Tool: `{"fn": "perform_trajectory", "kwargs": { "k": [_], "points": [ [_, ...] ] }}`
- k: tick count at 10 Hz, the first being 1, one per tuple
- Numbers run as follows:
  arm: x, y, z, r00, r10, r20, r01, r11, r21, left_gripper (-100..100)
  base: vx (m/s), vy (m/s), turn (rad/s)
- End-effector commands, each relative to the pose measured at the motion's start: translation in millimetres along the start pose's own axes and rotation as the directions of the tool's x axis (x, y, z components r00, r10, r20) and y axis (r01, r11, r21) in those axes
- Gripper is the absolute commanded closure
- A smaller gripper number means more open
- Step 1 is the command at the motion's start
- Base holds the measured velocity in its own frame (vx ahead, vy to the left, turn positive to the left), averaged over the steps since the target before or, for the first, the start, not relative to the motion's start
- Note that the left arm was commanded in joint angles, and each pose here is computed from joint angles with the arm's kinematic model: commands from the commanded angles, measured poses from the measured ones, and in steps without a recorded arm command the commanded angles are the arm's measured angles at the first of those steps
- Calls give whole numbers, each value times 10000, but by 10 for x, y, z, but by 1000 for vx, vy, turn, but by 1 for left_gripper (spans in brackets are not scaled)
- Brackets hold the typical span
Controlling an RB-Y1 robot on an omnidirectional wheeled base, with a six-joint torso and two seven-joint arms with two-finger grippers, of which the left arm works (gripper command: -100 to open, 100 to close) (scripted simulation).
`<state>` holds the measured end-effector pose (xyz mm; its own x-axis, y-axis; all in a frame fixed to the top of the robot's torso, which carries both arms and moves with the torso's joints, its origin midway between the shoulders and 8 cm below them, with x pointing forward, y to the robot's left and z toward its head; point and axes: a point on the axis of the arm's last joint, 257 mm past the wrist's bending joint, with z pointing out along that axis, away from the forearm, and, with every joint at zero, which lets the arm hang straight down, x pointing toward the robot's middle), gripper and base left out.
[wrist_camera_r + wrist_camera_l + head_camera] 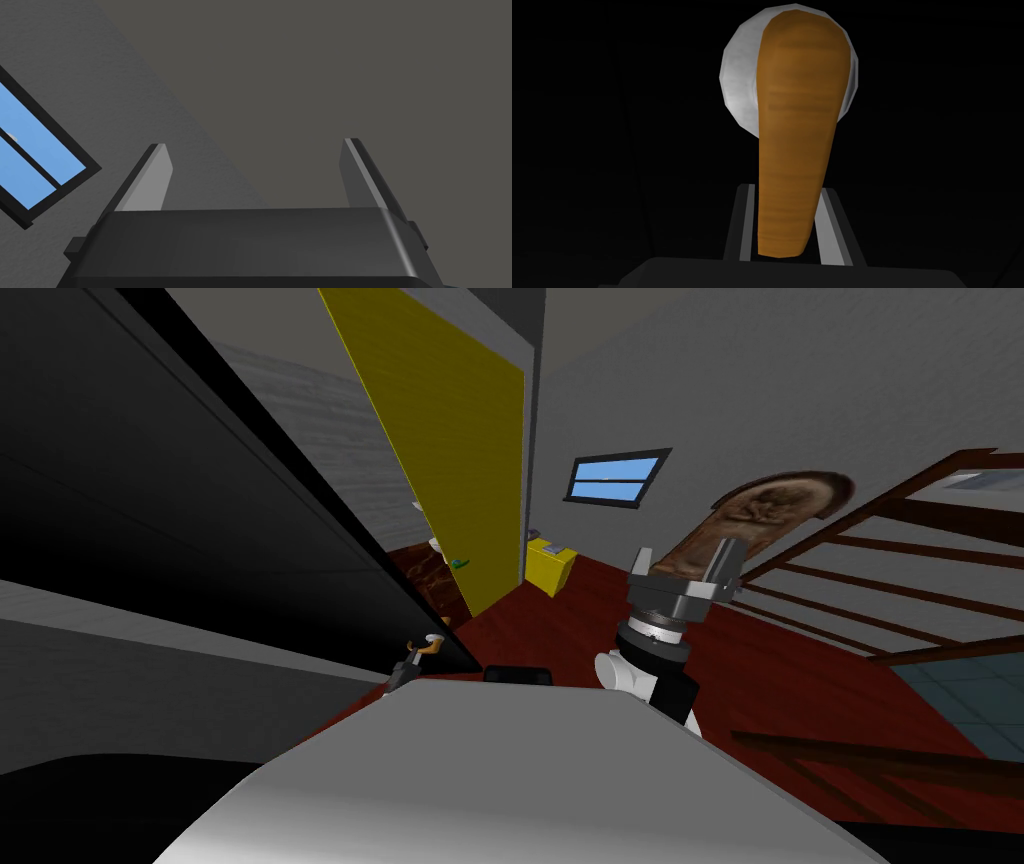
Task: Pull the door open
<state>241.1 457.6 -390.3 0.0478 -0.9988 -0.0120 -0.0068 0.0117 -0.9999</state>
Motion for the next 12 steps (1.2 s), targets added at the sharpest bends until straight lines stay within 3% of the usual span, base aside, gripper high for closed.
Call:
{"fn": "perform_trajectory", "kwargs": {
  "k": [1, 3, 4, 12],
  "points": [
    [92, 10, -40, 9997, -97, -220, 98, 9999, 50, 100, -201, 53, -190],
    [108, 11, -69, 9994, -118, -319, 120, 9999, 59, 100, -215, 55, -143],
    [38, -10, -60, 9998, -37, -174, 38, 10000, 36, 100, -89, 26, -29],
    [94, 9, -4, 9986, -101, -514, 103, 9999, 47, 100, -209, 39, -154]
  ]
}}
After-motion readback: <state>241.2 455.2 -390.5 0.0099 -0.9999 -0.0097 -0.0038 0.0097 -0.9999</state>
